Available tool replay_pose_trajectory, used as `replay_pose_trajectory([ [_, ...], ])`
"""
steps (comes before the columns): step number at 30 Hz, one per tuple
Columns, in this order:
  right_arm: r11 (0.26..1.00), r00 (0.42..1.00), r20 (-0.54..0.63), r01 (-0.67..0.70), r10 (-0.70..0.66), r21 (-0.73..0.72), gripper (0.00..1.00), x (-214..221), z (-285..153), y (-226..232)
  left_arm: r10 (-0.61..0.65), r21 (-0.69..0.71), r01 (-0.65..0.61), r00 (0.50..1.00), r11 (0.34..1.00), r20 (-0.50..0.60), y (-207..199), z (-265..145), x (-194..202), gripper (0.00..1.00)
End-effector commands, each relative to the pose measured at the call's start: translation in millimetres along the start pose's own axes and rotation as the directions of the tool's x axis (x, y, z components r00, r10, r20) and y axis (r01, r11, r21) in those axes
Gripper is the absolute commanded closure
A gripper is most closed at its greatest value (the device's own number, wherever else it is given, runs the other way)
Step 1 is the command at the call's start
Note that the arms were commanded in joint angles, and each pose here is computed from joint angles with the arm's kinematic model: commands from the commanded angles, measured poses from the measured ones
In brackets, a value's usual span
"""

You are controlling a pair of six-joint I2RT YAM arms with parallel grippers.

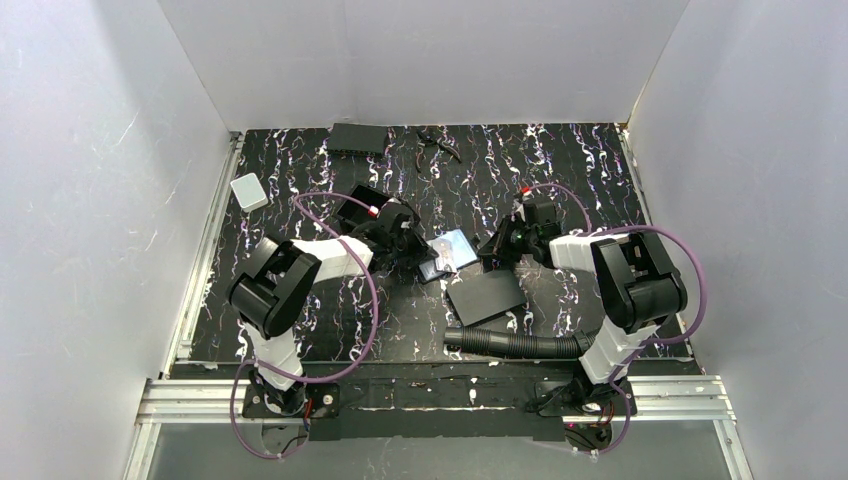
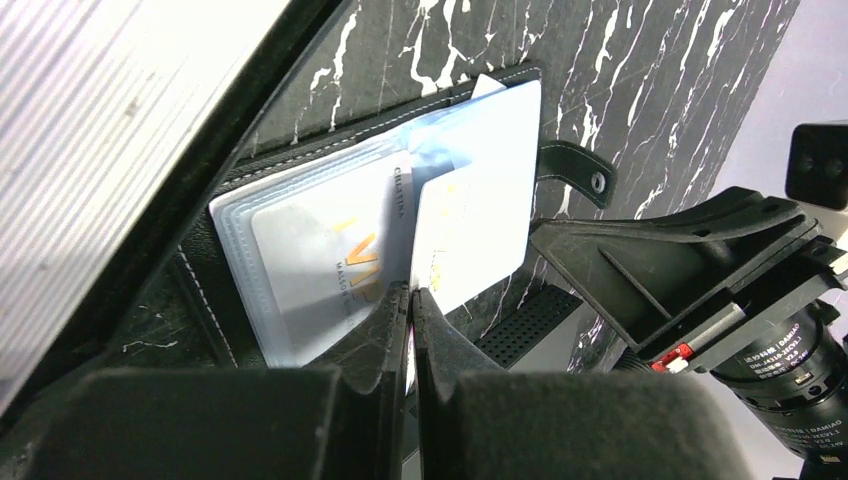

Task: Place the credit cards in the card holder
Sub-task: Insert the credit card into the card holder.

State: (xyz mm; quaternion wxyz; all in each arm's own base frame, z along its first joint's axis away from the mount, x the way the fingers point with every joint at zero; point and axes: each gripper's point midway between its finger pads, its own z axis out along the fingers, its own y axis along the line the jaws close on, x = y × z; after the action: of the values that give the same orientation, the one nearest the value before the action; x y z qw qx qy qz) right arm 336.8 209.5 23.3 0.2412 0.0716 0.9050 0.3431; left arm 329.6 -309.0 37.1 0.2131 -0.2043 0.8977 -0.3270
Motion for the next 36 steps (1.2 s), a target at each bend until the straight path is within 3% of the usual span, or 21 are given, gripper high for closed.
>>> replay_pose_trajectory([
  [1,0.998,0.994,-0.097,-0.05,0.055,0.05,0.96,32.1,-4.8,-15.8,-0.012,-0.018,0.014,0.997,1.0,0.077,7.0,-7.3,-11.1,1.0],
  [4,0.999,0.996,-0.082,0.042,-0.041,0.013,0.83,22.6,-10.0,-5.9,-0.033,-0.024,0.035,0.996,0.999,0.082,10.5,-8.9,-11.7,1.0],
  [7,0.987,0.985,-0.078,0.153,-0.156,-0.039,0.51,13.2,-13.8,5.9,-0.061,-0.027,0.063,0.995,0.998,0.079,14.1,-8.6,-10.9,1.0],
  [8,0.984,0.981,-0.087,0.17,-0.174,-0.052,0.46,11.5,-12.6,8.7,-0.066,-0.025,0.068,0.995,0.997,0.075,14.3,-8.3,-10.1,1.0],
  [12,0.978,0.976,-0.096,0.187,-0.195,-0.091,0.42,5.7,-1.2,13.7,-0.079,-0.018,0.08,0.995,0.997,0.064,14.3,-7.9,-7.3,1.0],
  [17,0.963,0.964,-0.004,0.267,-0.267,-0.025,0.33,-18.0,1.8,7.6,-0.07,-0.02,0.071,0.996,0.997,0.059,16.5,-8.6,-5.7,1.0],
  [24,0.948,0.947,0.059,0.312,-0.316,0.064,0.38,-39.1,14.0,-0.5,-0.074,-0.029,0.077,0.995,0.997,0.069,20.4,-8.9,-6.7,1.0],
  [28,0.949,0.947,0.076,0.305,-0.311,0.076,0.49,-41.3,20.8,-2.5,-0.1,-0.033,0.103,0.992,0.994,0.076,23.9,-7.9,-6.7,1.0],
  [36,0.958,0.963,0.061,0.252,-0.262,0.135,0.83,-36.8,25.6,-16.8,-0.15,-0.029,0.155,0.982,0.988,0.117,29.0,-7.4,-11.9,1.0],
])
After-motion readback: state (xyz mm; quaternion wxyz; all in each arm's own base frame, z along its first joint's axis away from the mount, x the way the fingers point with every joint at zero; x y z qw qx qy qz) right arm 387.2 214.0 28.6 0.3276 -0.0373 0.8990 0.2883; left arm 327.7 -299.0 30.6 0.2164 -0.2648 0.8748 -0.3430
